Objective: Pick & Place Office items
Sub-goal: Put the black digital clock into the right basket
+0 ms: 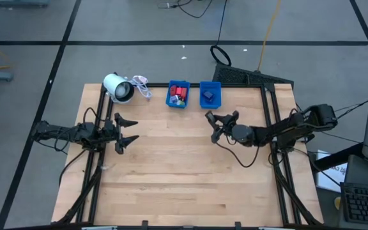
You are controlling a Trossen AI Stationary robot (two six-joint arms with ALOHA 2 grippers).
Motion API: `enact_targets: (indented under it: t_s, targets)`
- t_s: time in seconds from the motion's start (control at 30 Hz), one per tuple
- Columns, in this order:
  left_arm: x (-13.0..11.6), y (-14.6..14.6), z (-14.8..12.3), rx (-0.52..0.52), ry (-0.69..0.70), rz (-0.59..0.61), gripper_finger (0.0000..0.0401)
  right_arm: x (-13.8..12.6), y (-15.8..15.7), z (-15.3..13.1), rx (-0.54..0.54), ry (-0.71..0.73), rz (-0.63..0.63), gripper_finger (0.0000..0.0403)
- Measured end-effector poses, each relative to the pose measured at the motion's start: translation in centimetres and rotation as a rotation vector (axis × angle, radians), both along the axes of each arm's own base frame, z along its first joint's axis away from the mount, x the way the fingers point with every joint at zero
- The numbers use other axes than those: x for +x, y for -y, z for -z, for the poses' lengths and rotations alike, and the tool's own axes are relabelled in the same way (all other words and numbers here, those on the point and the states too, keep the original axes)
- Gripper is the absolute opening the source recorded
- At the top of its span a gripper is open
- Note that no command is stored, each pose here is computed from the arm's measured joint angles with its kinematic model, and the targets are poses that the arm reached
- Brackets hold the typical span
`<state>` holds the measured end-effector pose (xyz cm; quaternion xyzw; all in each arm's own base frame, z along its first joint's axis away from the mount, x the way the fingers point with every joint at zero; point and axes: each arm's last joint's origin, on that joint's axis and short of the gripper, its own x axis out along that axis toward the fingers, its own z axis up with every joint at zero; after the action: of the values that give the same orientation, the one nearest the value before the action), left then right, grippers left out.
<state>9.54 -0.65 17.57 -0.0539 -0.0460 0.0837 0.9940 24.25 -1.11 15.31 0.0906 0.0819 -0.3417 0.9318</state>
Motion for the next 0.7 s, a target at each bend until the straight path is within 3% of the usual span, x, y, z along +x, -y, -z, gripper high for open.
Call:
enact_targets:
  t_s: [0.7]
  targets:
    - [0.0, 0.0, 0.0, 0.0, 0.0, 0.0, 0.0324, -0.9, 6.3, 0.1, 0.039, -0.005, 0.095, 0.0149]
